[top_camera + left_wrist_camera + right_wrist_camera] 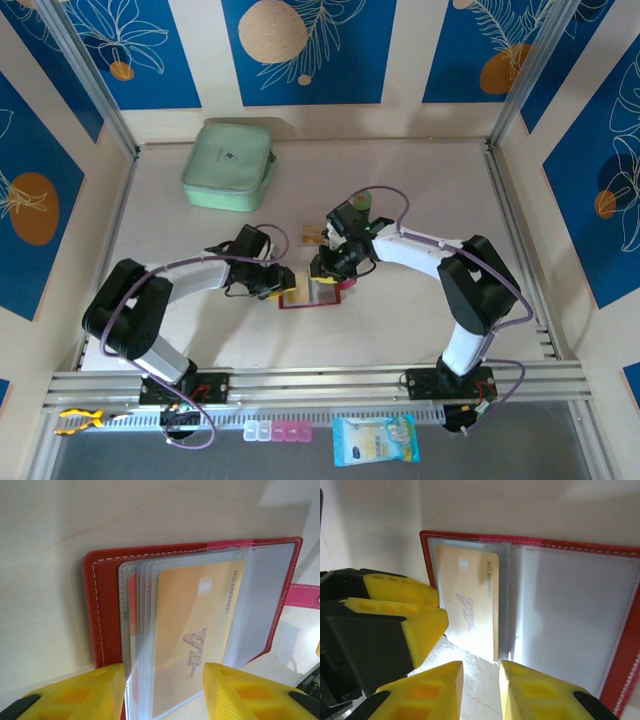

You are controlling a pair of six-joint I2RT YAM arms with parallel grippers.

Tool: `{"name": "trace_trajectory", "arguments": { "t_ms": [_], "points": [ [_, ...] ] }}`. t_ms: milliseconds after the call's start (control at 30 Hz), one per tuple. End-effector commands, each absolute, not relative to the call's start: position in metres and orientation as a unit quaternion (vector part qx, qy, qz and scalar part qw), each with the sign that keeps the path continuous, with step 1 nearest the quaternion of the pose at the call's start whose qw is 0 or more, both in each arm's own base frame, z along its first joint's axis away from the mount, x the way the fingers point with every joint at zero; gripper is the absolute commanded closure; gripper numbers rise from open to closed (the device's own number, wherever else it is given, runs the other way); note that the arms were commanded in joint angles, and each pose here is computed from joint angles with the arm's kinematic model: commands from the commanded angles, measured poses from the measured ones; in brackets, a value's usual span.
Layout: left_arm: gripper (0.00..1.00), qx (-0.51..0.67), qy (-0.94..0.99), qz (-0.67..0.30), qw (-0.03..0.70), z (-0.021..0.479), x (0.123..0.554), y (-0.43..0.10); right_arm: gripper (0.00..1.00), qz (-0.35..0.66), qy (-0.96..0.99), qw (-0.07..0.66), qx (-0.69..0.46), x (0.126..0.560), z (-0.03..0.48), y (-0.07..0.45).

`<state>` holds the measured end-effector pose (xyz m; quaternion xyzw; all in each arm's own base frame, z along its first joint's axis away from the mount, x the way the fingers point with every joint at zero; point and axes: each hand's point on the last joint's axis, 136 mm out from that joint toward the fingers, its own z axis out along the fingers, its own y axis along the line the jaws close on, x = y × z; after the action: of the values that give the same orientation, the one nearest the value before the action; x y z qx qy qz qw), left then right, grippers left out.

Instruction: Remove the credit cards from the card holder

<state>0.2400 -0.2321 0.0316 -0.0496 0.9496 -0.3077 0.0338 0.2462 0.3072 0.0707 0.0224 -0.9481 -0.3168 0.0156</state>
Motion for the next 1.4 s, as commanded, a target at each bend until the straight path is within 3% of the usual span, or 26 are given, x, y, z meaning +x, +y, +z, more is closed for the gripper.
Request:
{"name": "trace_trajectory", "arguments": {
  "t_ms": [0, 600, 1367],
  "points": [
    [0.54, -0.055, 0.950, -0.306, 0.030, 0.033, 0.235, -0.228, 0.73, -0.340, -0.940, 0.030, 0.022, 0.243, 0.074, 0.319],
    [0.71, -0.044, 0.960, -0.273, 0.034, 0.030, 0.244, -0.223, 0.74, -0.349, -0.935, 0.049, 0.027, 0.238, 0.061, 0.329],
    [0.75, -0.046, 0.968, -0.245, 0.021, 0.020, 0.240, -0.214, 0.78, -0.359, -0.930, 0.072, 0.031, 0.239, 0.042, 0.340]
  ]
}}
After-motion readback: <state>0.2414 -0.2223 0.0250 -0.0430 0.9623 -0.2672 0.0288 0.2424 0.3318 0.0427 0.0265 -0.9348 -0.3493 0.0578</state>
